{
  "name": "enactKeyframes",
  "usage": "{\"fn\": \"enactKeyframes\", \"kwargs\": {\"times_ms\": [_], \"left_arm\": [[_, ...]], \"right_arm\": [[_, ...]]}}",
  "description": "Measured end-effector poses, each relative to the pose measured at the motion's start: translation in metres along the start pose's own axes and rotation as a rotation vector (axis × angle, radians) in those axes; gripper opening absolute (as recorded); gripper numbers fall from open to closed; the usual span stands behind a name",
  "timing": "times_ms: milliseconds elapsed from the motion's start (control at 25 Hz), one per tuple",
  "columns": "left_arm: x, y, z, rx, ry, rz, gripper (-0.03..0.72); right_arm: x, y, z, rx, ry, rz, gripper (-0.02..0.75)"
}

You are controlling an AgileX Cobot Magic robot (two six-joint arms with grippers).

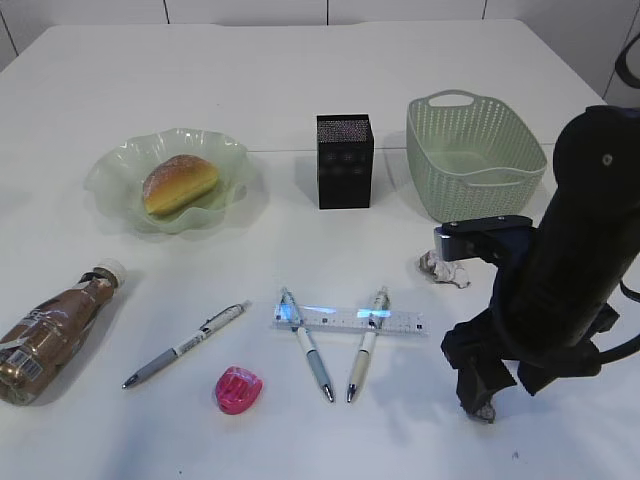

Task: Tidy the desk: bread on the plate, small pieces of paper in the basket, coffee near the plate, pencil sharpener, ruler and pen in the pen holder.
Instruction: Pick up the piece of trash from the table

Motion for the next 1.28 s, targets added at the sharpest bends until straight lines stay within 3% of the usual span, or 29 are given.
{"fn": "enactKeyframes", "kwargs": {"times_ms": [800,1280], "left_arm": [[0.0,0.0,0.0,0.0,0.0,0.0,0.593],[0.0,0.0,0.0,0.0,0.0,0.0,0.593]], "right_arm": [[-0.02,-0.004,0.009,0.022,-0.076,-0.014,0.555],[-0.017,-0.009,0.032,0.037,-0.006,-0.009,0.555]]}}
Point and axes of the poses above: a point on each arm's last joint axis where the gripper is mounted, z pointing out along that axis toward the gripper, y along the wrist's bending axis when the last joint is at zero, x = y × z, the point moved 8 cm from there along z, pointing out along that axis toward the gripper, and after that the axes turned 4 degrees about z, right-handed, at the moved point
